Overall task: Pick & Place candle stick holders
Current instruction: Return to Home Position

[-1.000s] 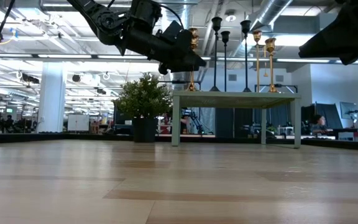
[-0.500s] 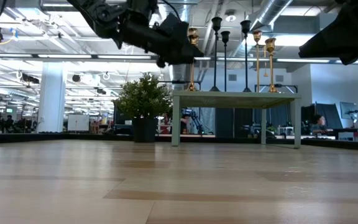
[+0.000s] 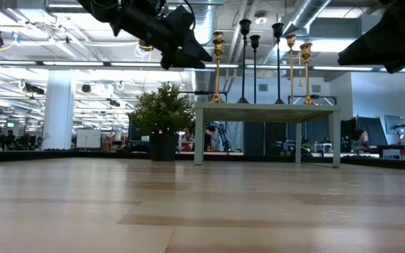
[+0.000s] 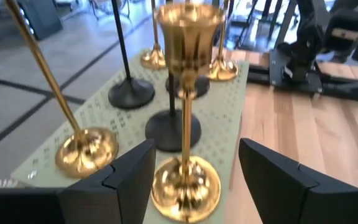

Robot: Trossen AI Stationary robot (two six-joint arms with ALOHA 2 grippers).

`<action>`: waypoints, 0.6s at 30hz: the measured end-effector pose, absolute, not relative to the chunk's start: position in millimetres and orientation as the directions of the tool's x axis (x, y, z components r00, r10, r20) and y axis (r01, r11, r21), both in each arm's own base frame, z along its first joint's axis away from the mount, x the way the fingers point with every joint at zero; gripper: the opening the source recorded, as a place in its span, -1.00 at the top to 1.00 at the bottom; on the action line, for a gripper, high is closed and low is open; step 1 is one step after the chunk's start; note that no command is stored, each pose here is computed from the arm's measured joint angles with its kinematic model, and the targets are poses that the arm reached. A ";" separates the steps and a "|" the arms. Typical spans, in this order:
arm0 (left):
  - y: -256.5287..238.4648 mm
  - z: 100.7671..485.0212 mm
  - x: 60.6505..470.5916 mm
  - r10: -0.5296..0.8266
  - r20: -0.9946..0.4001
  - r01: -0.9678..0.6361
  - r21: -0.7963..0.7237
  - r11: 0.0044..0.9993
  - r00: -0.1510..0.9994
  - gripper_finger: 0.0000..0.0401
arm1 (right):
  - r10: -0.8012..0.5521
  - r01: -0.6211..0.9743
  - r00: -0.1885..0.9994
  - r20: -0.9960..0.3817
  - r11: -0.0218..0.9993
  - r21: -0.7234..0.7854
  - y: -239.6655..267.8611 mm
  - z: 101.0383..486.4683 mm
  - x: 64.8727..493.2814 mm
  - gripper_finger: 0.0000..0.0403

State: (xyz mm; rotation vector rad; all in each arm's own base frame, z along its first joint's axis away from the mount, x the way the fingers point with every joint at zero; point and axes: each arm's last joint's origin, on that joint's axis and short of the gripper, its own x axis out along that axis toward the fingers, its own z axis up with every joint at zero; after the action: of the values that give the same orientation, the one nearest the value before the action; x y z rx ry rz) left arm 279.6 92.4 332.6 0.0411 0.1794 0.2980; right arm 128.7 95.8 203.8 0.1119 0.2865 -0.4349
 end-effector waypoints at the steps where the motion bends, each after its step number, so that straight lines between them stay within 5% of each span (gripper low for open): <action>1: 91.9 332.3 278.0 0.295 -0.183 -0.288 0.065 0.955 0.938 -0.16 | -0.399 0.430 0.868 -0.297 0.902 0.046 95.8 203.8 128.7 0.52; 10: 88.3 327.1 269.1 0.285 -0.288 -0.295 0.012 0.956 0.914 -0.15 | -0.399 0.430 0.868 -0.297 0.902 0.045 95.8 203.8 128.7 0.52; 18: 75.6 325.6 266.7 0.243 -0.335 -0.254 0.011 0.967 0.910 0.05 | -0.398 0.430 0.868 -0.296 0.902 0.048 95.9 203.9 128.8 0.52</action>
State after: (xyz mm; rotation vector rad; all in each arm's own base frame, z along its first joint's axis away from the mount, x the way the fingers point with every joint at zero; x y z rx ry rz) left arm 266.7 75.6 325.6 -0.0334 0.3409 0.2564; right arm 128.8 95.9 203.9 0.1141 0.2854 -0.4340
